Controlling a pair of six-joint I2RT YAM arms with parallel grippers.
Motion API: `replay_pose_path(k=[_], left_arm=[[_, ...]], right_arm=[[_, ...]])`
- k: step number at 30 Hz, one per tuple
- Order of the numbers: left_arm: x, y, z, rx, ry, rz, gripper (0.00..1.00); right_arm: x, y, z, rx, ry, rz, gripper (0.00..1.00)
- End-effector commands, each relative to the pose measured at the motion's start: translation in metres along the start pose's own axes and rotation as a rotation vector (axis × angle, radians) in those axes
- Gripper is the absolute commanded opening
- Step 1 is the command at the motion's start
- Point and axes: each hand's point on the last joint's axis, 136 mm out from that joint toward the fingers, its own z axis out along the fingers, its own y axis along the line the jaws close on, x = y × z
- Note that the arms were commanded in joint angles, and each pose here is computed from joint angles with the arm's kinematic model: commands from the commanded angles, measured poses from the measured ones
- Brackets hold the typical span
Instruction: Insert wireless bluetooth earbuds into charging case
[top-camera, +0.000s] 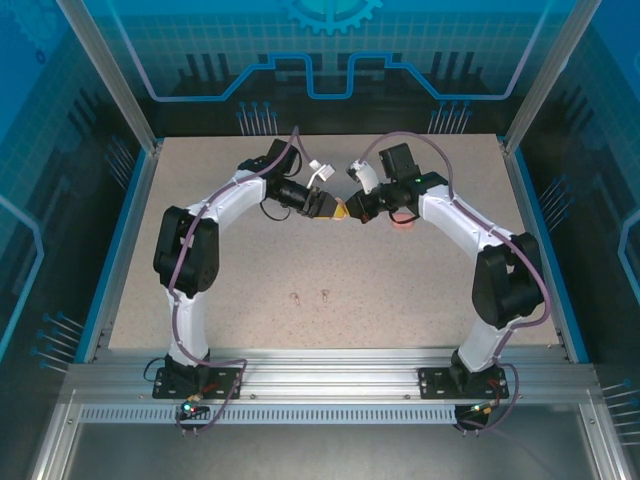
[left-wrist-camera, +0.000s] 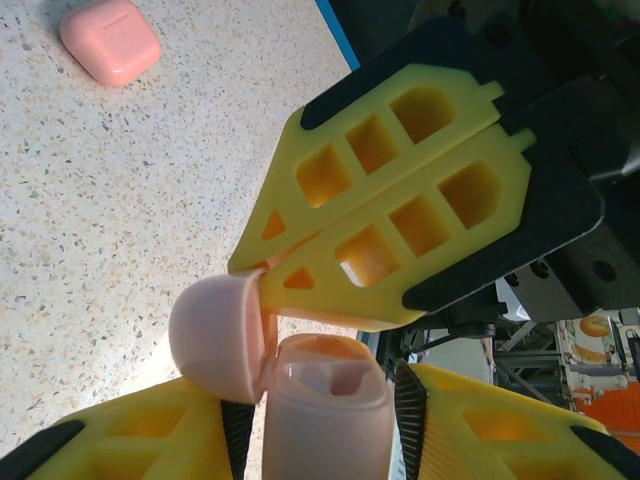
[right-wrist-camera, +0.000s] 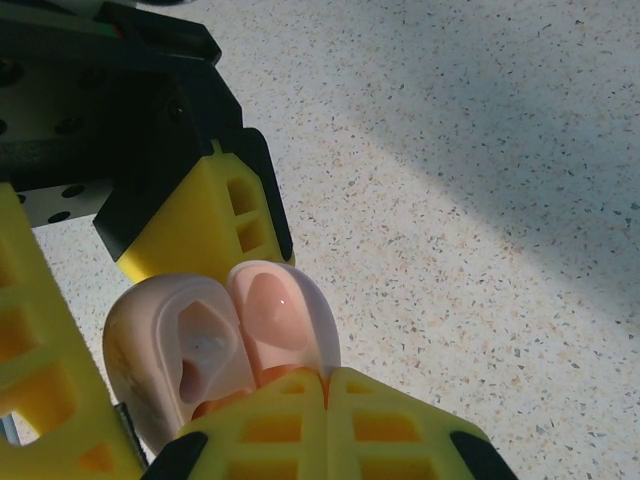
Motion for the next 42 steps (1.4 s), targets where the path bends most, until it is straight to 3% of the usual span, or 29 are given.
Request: replay_pose_path(k=[1, 10, 26, 33, 42], left_arm=[[-0.0028, -0.0118, 0.0004, 0.042, 0.01, 0.029, 0.45], [0.0006, -0.0109, -0.0063, 0.034, 0.02, 0.029, 0.47], [-0.0027, -0.0072, -0.0066, 0.036, 0.01, 0.023, 0.3], [-0.0045, -0.0052, -0.0054, 0.035, 0.007, 0.021, 0.35], [-0.0064, -0.0041, -0.006, 0.031, 0.001, 0.025, 0.32]], right_arm=[[-0.0043, 0.0076, 0.0017, -0.023, 0.005, -0.009, 0.0], [-0.0016, 0.0022, 0.0037, -0.006, 0.014, -0.005, 0.0], [-0.0037, 0.0021, 0.0018, -0.009, 0.004, -0.004, 0.0], [-0.0067, 0.0043, -0.0011, -0.013, -0.005, -0.003, 0.0], [-0.0067, 0.006, -0.0022, -0.019, -0.004, -0.006, 0.0]])
